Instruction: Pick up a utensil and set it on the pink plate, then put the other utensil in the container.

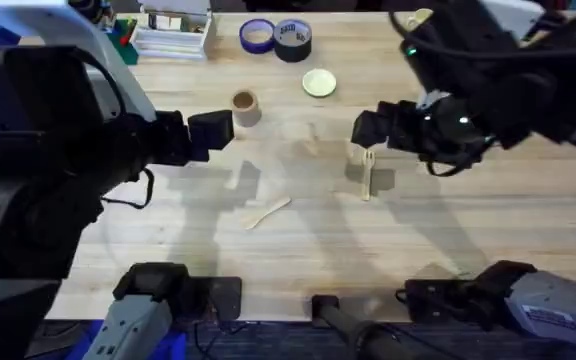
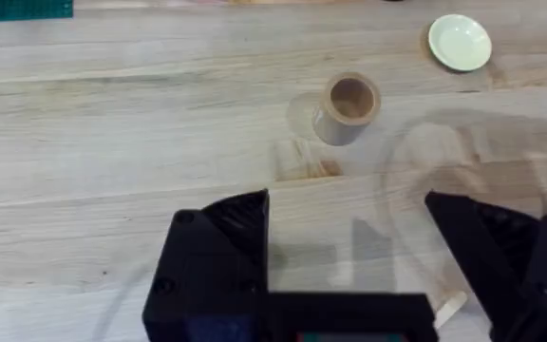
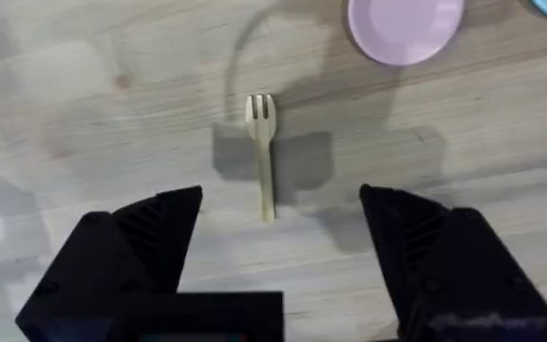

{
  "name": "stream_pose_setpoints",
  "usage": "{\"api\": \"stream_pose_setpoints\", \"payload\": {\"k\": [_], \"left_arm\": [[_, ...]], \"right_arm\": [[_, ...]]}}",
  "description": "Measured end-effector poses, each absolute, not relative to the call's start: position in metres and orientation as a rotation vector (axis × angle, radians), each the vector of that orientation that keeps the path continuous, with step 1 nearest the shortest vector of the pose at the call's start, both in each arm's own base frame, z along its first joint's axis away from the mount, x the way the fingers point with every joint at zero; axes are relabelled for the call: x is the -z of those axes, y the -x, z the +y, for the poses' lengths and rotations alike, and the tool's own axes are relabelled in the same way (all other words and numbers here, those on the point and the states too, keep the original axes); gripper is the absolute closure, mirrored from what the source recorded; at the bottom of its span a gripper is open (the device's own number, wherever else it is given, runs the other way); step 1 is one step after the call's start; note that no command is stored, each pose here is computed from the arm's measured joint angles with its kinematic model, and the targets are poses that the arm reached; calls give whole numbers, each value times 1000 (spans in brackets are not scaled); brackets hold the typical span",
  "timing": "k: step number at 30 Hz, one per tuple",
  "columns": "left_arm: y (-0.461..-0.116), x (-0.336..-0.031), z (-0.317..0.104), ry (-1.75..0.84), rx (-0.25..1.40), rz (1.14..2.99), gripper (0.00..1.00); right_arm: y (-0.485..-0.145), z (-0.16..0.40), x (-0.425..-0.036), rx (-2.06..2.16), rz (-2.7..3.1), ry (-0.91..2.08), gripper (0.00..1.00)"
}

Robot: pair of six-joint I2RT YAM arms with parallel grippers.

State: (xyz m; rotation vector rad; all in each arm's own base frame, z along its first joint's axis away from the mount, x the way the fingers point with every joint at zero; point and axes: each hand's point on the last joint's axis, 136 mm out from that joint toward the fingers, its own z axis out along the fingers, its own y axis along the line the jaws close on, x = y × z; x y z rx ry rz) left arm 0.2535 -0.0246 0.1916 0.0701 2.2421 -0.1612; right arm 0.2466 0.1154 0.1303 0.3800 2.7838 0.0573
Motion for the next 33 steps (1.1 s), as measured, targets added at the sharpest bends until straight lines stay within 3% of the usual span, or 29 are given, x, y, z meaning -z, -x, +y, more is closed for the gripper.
{"api": "stream_pose_setpoints", "payload": {"k": [33], "left_arm": [[-254,-192,-25,-70,162,2242,8]], "right_arm": [[-252,143,-61,-29,2917,-428,5]]}}
